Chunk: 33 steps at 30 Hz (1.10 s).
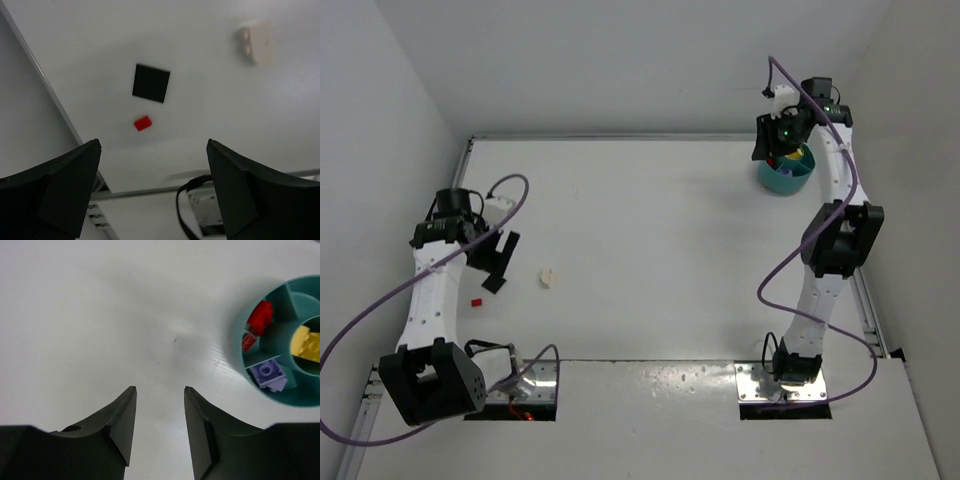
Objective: Sort the legos into containers by color
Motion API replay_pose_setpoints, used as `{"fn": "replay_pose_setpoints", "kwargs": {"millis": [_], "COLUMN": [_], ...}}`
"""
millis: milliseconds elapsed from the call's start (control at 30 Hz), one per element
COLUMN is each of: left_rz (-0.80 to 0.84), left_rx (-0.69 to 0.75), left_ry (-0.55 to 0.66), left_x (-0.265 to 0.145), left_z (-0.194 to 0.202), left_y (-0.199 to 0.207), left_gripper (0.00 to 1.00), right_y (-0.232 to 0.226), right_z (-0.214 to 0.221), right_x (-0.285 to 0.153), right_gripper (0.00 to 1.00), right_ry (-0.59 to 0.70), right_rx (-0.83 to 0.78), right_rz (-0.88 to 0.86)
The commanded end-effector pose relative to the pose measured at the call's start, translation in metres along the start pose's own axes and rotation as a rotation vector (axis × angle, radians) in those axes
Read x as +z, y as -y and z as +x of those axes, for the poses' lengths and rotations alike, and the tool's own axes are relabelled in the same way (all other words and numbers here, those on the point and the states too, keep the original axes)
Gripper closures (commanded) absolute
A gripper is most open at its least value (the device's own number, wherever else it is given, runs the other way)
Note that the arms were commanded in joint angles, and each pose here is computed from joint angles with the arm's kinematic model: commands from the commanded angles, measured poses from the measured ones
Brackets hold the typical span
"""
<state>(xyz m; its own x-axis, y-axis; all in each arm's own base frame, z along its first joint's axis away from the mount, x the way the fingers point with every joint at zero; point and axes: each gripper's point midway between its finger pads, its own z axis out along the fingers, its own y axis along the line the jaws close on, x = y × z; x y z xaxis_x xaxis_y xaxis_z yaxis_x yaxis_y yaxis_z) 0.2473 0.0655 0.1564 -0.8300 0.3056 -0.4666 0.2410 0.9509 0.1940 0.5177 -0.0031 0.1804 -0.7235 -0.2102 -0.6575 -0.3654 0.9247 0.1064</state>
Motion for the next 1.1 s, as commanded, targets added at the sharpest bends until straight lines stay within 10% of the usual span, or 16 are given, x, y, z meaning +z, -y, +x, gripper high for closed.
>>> {"fn": "replay_pose_setpoints", "kwargs": {"millis": [0, 267, 567, 1067], "left_rz": [0.015, 0.246, 0.398, 0.437], "left_rx": [0.302, 0.533, 0.604, 0.663], "left_ry": [-0.12, -0.232, -0.17, -0.159], "left_x": [-0.004, 0.026, 0.06, 0.095], "left_z": [0.051, 0.107, 0.111, 0.114], "left_y": [-0.01, -0.006, -0.019, -0.035], "left_gripper": [0.08, 0.13, 0.34, 0.4], "right_y": [-0.03, -0.056, -0.073, -0.088], "right_z": [0.005, 0.034, 0.043, 0.054], "right_x": [-0.012, -0.006, 0.0, 0.018], "right_gripper": [0.56, 0.56, 0.56, 0.56], "right_ry": [-0.006, -0.101, -0.154, -0.214], "right_rx": [-0.061, -0.141, -0.212, -0.268], "right_rz": [-0.093, -0.131, -0.107, -0.078]}}
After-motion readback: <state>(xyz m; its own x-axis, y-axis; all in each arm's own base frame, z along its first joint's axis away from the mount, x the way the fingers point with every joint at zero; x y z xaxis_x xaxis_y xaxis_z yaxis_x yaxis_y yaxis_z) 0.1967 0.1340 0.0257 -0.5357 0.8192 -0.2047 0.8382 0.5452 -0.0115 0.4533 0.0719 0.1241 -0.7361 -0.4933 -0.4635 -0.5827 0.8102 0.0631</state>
